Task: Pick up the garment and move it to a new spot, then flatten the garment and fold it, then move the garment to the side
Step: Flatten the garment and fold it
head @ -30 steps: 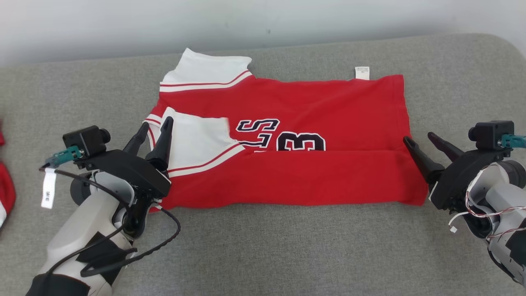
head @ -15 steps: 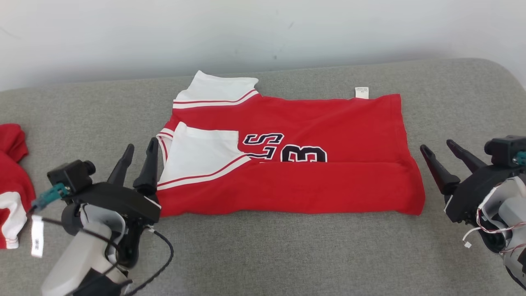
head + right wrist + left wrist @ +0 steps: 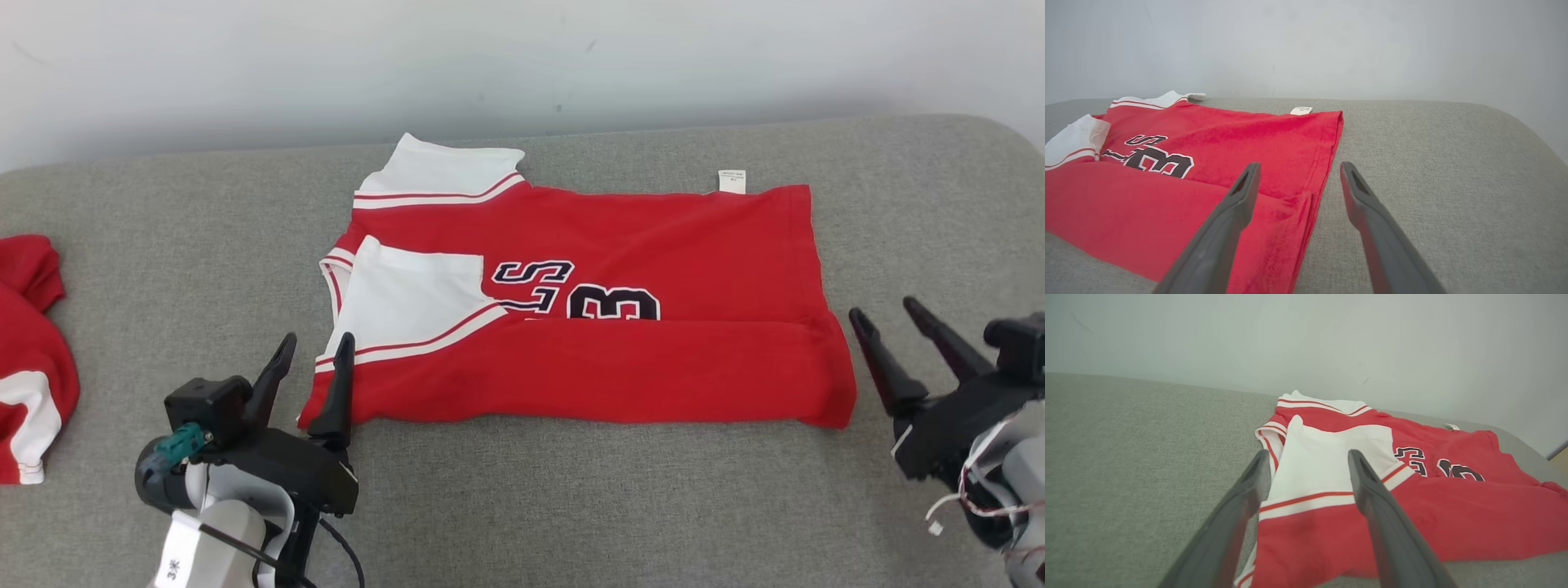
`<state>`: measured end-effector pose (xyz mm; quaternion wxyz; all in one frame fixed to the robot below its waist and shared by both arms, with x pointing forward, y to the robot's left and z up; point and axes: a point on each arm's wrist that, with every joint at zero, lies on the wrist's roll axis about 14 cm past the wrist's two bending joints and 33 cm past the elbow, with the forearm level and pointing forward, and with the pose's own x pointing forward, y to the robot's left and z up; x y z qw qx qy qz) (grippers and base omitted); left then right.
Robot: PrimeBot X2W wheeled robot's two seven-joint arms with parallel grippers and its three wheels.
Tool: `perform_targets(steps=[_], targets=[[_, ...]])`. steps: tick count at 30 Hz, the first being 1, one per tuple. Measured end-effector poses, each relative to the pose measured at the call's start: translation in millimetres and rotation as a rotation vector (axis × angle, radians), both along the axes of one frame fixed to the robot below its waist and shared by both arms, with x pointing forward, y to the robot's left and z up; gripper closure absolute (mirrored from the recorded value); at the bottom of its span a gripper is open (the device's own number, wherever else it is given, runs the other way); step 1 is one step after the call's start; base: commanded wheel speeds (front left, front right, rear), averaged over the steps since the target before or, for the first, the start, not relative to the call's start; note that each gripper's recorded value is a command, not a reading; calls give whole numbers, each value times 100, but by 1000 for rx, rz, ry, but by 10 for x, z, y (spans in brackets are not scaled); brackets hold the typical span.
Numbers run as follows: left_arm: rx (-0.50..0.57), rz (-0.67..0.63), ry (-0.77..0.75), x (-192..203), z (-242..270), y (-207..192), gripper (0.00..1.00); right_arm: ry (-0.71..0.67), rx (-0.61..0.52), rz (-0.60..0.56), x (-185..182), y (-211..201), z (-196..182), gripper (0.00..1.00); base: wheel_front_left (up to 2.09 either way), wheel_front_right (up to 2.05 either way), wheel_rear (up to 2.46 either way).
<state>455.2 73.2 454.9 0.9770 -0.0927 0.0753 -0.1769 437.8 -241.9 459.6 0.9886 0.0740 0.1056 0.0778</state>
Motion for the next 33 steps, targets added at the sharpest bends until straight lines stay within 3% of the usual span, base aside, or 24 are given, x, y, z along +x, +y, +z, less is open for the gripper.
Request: perform_targets(steps=[7, 15, 33], targets=[[12, 37, 19, -84, -102, 65, 0, 20, 87, -45, -225, 61, -171, 0, 0, 0, 0], [25, 66, 70, -208, -291, 162, 0, 81, 106, -46, -386, 117, -322, 0, 0, 0, 0], [112, 45, 162, -296, -626, 208, 0, 242, 72, -58, -567, 192, -670, 0, 0, 0, 0]])
